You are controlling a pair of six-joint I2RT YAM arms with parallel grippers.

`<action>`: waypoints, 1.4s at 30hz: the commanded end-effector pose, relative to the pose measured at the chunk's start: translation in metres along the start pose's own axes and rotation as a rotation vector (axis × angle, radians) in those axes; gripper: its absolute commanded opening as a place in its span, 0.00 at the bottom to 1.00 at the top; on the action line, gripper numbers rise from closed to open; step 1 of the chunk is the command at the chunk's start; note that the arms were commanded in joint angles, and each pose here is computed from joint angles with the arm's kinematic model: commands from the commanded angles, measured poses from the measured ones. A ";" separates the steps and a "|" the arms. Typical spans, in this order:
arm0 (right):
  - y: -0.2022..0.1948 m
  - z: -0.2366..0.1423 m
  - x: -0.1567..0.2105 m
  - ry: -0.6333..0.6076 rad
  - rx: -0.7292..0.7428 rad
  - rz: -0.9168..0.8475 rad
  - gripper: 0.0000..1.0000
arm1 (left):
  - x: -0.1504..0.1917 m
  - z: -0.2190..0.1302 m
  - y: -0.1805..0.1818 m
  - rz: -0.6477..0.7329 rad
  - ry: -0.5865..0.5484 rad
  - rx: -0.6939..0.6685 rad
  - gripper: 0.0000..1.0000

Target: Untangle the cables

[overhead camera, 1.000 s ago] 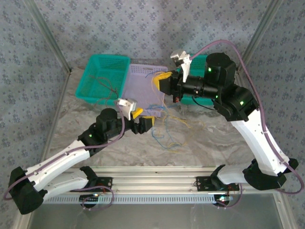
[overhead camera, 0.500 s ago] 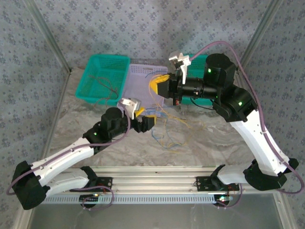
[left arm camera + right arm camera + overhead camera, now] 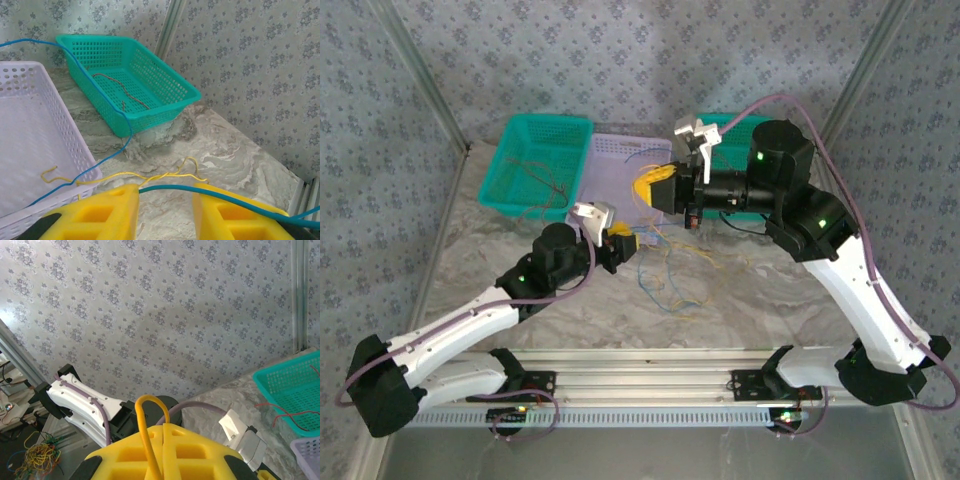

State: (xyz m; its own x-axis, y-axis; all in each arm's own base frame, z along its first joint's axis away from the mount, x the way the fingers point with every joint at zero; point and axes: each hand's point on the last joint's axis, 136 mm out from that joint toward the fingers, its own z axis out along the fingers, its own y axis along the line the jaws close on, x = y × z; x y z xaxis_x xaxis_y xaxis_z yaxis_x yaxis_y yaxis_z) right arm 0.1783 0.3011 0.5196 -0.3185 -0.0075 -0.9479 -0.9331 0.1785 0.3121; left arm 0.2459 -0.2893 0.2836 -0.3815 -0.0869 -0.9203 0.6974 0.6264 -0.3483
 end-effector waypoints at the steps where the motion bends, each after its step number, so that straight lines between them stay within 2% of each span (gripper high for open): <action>1: 0.015 -0.007 -0.007 -0.030 -0.045 -0.018 0.00 | -0.025 -0.003 -0.020 -0.005 -0.070 0.080 0.29; 4: 0.016 -0.008 -0.007 -0.031 -0.045 -0.021 0.00 | -0.025 -0.002 -0.026 -0.011 -0.060 0.109 0.17; 10: 0.013 -0.013 -0.006 -0.041 -0.017 -0.022 0.00 | -0.029 -0.005 -0.039 -0.037 -0.047 0.177 0.00; 18: 0.007 -0.019 -0.006 -0.060 0.001 -0.016 0.00 | -0.036 -0.024 -0.058 -0.046 -0.050 0.267 0.00; 21: 0.010 -0.020 -0.007 -0.061 -0.015 -0.014 0.00 | -0.028 -0.026 -0.063 -0.024 -0.010 0.291 0.13; 23: 0.013 -0.021 -0.008 -0.061 -0.028 -0.013 0.00 | -0.017 -0.026 -0.066 0.033 0.028 0.273 0.26; 25: 0.014 -0.022 -0.007 -0.058 -0.033 -0.010 0.00 | -0.006 -0.027 -0.070 0.128 0.053 0.227 0.43; 27: 0.013 -0.023 -0.007 -0.056 -0.028 -0.007 0.00 | 0.004 -0.030 -0.071 0.224 0.039 0.180 0.62; 28: 0.012 -0.023 -0.007 -0.056 -0.025 -0.005 0.00 | 0.007 -0.033 -0.070 0.260 0.025 0.159 0.66; 29: 0.012 -0.024 -0.007 -0.057 -0.024 -0.006 0.00 | 0.011 -0.036 -0.069 0.282 0.011 0.144 0.76; 32: 0.012 -0.023 -0.006 -0.055 -0.031 -0.003 0.00 | 0.012 -0.041 -0.064 0.321 -0.046 0.101 0.88; 42: 0.022 -0.023 -0.003 -0.049 -0.086 0.010 0.00 | -0.014 -0.030 -0.061 0.465 -0.236 0.032 0.90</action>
State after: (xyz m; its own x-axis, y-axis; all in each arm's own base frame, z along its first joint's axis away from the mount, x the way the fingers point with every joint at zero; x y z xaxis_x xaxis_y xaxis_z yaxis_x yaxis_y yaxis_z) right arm 0.1683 0.2864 0.5202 -0.3345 0.0229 -0.9421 -0.9316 0.1427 0.3342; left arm 0.1834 -0.3014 0.2909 -0.0210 0.0843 -0.9962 0.8130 0.5813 0.0320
